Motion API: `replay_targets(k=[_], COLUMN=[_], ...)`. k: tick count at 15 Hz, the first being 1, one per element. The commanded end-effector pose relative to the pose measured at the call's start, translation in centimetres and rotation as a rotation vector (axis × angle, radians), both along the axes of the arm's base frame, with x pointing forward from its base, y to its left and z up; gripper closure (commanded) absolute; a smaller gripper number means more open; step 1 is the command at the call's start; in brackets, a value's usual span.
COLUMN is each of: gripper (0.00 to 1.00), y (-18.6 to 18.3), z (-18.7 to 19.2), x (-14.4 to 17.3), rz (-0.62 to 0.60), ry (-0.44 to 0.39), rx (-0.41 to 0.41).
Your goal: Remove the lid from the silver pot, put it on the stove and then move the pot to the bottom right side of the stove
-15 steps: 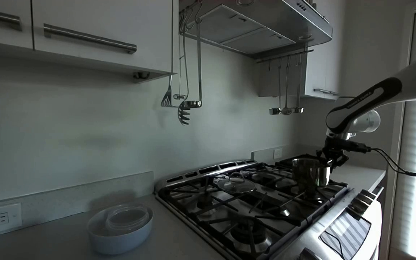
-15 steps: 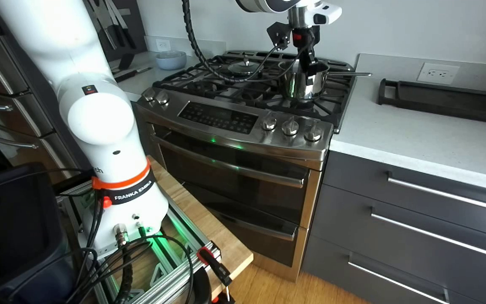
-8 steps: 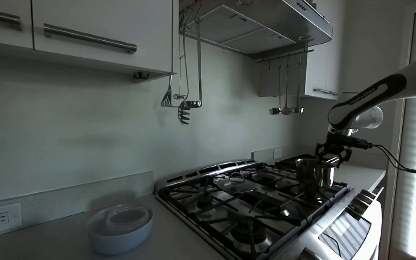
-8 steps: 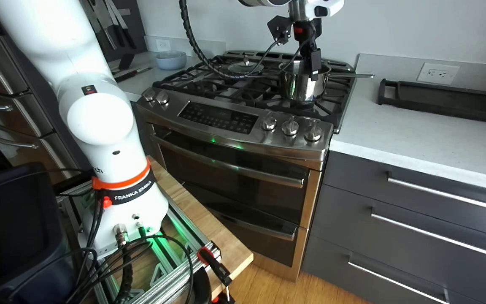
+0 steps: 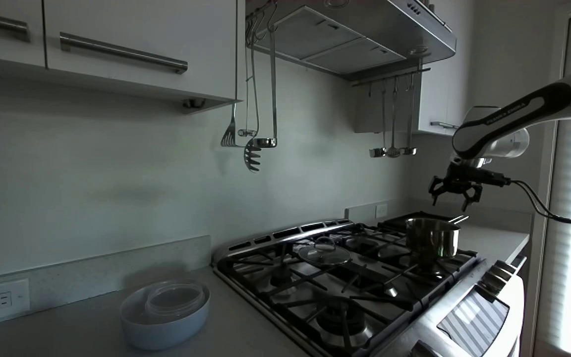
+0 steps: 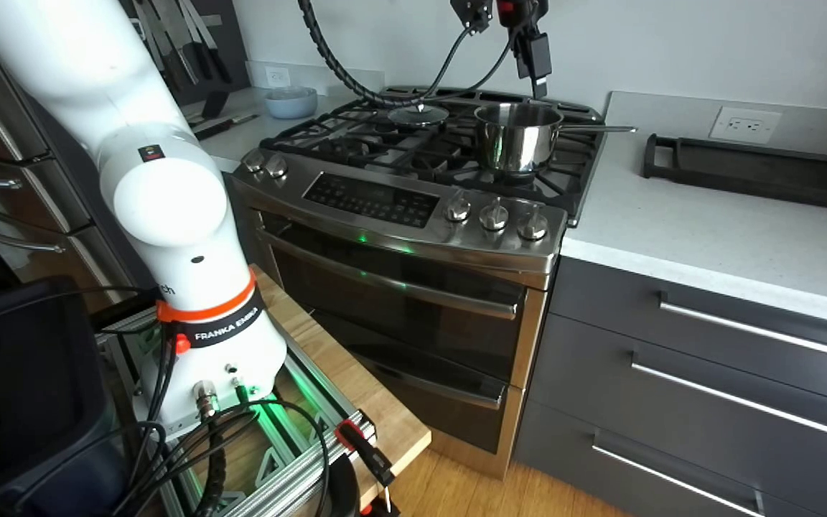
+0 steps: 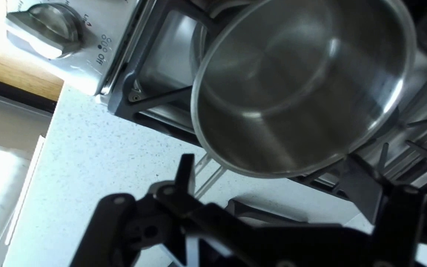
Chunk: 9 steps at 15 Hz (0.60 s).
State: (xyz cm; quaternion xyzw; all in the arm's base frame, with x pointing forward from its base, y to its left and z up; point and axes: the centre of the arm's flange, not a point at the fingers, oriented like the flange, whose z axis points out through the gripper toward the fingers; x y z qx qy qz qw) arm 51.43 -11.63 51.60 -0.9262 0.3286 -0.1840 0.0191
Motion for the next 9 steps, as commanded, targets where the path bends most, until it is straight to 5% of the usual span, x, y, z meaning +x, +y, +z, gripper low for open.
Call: replay_targets(k=[1, 9], gripper=[0.00, 0.00], y=[1.6, 6.4], z=[3.5, 9.0], x=[-0.1, 0.9], rz=[0.002, 0.111], ry=[0.016, 0.018], rx=[-0.028, -0.101])
